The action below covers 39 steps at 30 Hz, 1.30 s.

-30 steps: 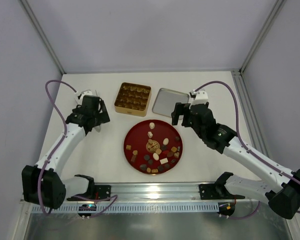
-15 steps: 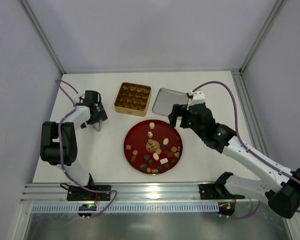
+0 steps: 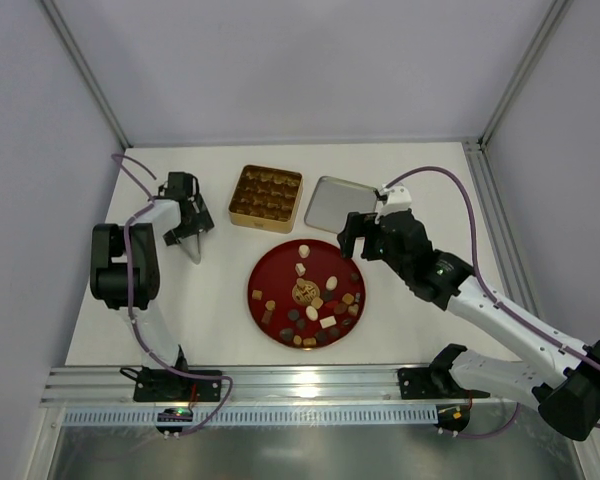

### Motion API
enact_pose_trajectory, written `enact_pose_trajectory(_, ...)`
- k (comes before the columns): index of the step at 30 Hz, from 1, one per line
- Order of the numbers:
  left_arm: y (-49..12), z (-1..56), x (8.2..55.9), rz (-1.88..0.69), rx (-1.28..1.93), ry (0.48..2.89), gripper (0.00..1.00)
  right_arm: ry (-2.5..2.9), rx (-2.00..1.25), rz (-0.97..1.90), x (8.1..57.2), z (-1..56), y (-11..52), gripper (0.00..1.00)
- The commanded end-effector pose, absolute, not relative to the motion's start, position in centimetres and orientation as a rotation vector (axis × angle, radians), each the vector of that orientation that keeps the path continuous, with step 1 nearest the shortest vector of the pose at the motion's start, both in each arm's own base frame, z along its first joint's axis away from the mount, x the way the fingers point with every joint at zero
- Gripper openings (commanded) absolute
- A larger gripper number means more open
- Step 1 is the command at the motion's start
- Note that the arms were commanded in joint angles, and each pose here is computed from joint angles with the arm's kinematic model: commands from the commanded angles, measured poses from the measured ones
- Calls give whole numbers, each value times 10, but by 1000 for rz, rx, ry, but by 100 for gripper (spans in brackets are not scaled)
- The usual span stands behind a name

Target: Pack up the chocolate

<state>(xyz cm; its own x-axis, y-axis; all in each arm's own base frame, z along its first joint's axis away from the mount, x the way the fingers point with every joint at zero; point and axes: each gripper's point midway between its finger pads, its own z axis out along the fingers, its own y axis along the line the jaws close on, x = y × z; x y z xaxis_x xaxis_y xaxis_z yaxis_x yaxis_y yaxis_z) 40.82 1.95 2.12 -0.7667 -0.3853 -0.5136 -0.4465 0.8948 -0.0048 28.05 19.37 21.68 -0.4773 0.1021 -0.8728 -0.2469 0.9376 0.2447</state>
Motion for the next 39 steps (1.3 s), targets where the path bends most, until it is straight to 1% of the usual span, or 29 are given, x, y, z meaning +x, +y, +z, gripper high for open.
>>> enact_pose_trajectory(1, 21, 25, 417, 153, -601, 2534, 89, 1983, -80, 446, 281, 228, 194, 100)
enact_pose_trajectory(6, 24, 18, 412, 185, -599, 2567, 82, 1996, -85, 446, 280, 223, 194, 100)
enact_pose_trajectory(11, 27, 17, 409, 217, -586, 2596, 79, 2001, -88, 449, 279, 220, 195, 100)
enact_pose_trajectory(19, 31, 20, 408, 261, -571, 2621, 68, 2005, -85, 466, 279, 218, 198, 100)
enact_pose_trajectory(20, 31, 19, 408, 264, -566, 2626, 65, 2004, -86, 469, 279, 218, 199, 100)
enact_pose_trajectory(22, 32, 18, 408, 266, -561, 2634, 58, 2009, -87, 469, 279, 217, 199, 100)
enact_pose_trajectory(24, 30, 18, 408, 256, -556, 2637, 47, 2009, -85, 473, 278, 217, 199, 100)
enact_pose_trajectory(26, 28, 25, 410, 233, -561, 2623, 43, 2014, -87, 467, 278, 216, 198, 100)
enact_pose_trajectory(28, 27, 34, 411, 215, -568, 2607, 42, 2012, -80, 468, 278, 217, 198, 100)
enact_pose_trajectory(33, 28, 81, 409, 194, -577, 2522, 43, 2001, -80, 473, 279, 220, 198, 100)
enact_pose_trajectory(37, 28, 117, 399, 188, -583, 2464, 43, 2001, -86, 469, 281, 221, 200, 100)
enact_pose_trajectory(39, 28, 126, 389, 193, -582, 2466, 43, 2007, -92, 464, 282, 219, 201, 100)
